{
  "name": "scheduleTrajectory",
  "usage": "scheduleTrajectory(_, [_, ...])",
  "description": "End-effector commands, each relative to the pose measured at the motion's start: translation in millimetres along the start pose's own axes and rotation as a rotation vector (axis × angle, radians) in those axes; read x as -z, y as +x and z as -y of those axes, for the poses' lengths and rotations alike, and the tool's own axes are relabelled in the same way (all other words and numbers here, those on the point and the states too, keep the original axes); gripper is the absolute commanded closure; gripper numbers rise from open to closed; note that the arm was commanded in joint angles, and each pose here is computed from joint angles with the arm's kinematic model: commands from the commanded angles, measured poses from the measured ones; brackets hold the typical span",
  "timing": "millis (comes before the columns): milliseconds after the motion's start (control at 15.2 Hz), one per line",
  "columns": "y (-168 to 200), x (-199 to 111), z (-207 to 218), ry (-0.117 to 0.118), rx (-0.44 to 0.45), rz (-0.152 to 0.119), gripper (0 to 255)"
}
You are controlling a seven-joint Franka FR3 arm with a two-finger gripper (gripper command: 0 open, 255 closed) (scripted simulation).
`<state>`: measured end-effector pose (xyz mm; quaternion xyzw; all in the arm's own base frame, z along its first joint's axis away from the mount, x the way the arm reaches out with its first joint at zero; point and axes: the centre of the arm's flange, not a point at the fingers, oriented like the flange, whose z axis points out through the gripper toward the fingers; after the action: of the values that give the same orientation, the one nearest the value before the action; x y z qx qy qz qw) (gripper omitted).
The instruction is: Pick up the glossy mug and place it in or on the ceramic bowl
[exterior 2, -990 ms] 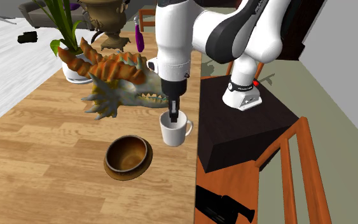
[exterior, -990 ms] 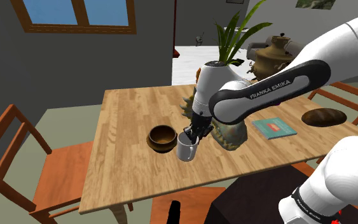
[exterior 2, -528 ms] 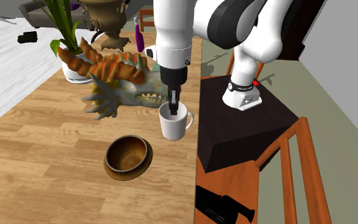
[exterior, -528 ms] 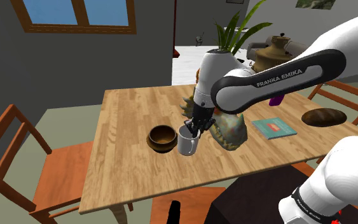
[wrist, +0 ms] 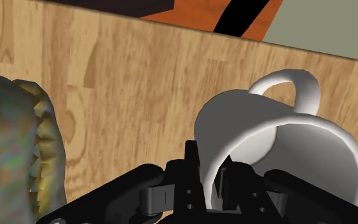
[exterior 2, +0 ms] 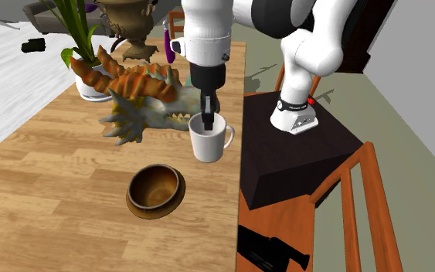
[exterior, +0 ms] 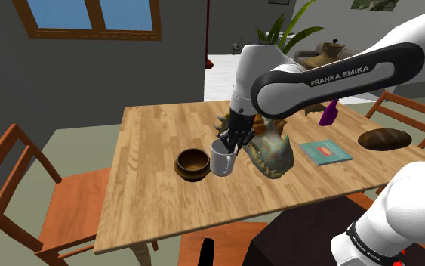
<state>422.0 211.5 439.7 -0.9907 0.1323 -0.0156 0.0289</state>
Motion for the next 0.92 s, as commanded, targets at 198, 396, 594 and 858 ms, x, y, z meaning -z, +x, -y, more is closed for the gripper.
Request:
scheduleTrajectory(198, [54.6,7.5,23.2,0.000,0.000,0.000,255])
scheduleTrajectory(396, [91.1,11.4,38.2,0.000,0.000,0.000,255])
scheduleTrajectory(594, [127.5,15.2,53.1,0.000,0.000,0.000,255])
scheduleTrajectory(858, [139.6,0.8,57.3,0.000,0.000,0.000,255])
